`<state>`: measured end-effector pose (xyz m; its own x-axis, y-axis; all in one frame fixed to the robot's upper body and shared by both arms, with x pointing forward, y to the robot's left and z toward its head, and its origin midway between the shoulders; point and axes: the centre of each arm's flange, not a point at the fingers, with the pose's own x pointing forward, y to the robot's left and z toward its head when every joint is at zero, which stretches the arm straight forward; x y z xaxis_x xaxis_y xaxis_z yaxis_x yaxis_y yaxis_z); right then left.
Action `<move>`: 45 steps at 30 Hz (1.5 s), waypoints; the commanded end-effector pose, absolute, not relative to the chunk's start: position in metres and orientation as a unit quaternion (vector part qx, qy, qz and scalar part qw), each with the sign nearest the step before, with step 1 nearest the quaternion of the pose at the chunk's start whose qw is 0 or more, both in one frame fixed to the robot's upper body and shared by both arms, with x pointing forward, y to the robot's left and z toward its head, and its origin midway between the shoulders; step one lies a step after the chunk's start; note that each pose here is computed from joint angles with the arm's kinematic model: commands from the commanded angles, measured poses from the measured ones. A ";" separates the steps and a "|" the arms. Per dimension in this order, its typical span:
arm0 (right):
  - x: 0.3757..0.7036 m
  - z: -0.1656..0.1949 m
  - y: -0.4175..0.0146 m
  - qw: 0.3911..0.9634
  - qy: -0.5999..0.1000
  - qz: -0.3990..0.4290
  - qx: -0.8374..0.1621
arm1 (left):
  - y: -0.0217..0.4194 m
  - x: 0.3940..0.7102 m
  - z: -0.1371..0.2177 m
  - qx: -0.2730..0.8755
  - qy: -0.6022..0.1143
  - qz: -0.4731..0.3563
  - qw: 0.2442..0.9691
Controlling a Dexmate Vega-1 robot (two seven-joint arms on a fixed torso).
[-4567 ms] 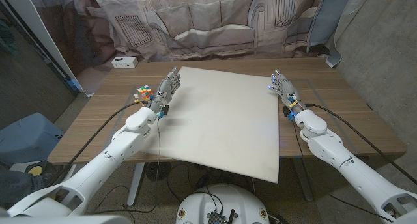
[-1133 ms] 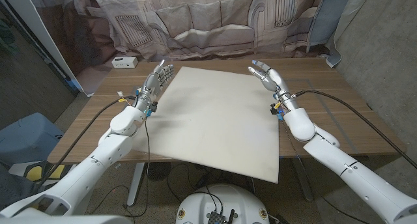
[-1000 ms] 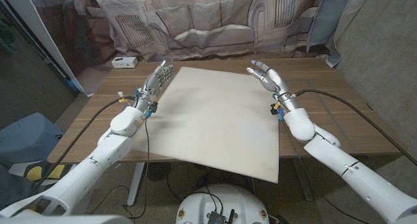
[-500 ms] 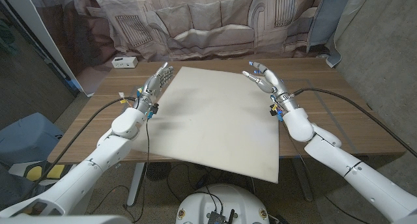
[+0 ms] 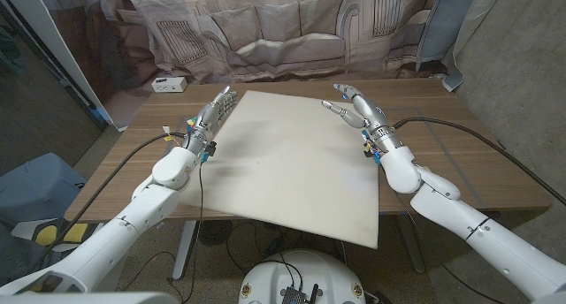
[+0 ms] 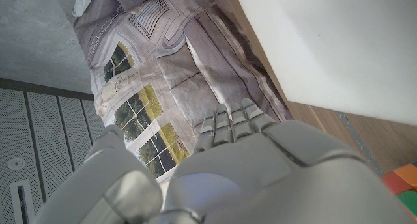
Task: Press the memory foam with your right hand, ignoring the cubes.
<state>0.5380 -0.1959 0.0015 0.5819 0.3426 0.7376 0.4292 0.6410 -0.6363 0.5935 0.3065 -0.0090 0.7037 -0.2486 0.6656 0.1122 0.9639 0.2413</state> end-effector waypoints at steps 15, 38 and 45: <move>0.540 0.001 -0.179 0.733 -0.450 -0.028 -0.509 | 0.302 0.589 -0.010 0.096 -0.376 -0.096 0.916; 0.547 -0.006 -0.172 0.701 -0.429 -0.023 -0.569 | 0.297 0.581 -0.019 0.092 -0.371 -0.088 0.920; 0.549 -0.005 -0.170 0.687 -0.427 -0.026 -0.587 | 0.297 0.578 -0.020 0.090 -0.373 -0.085 0.920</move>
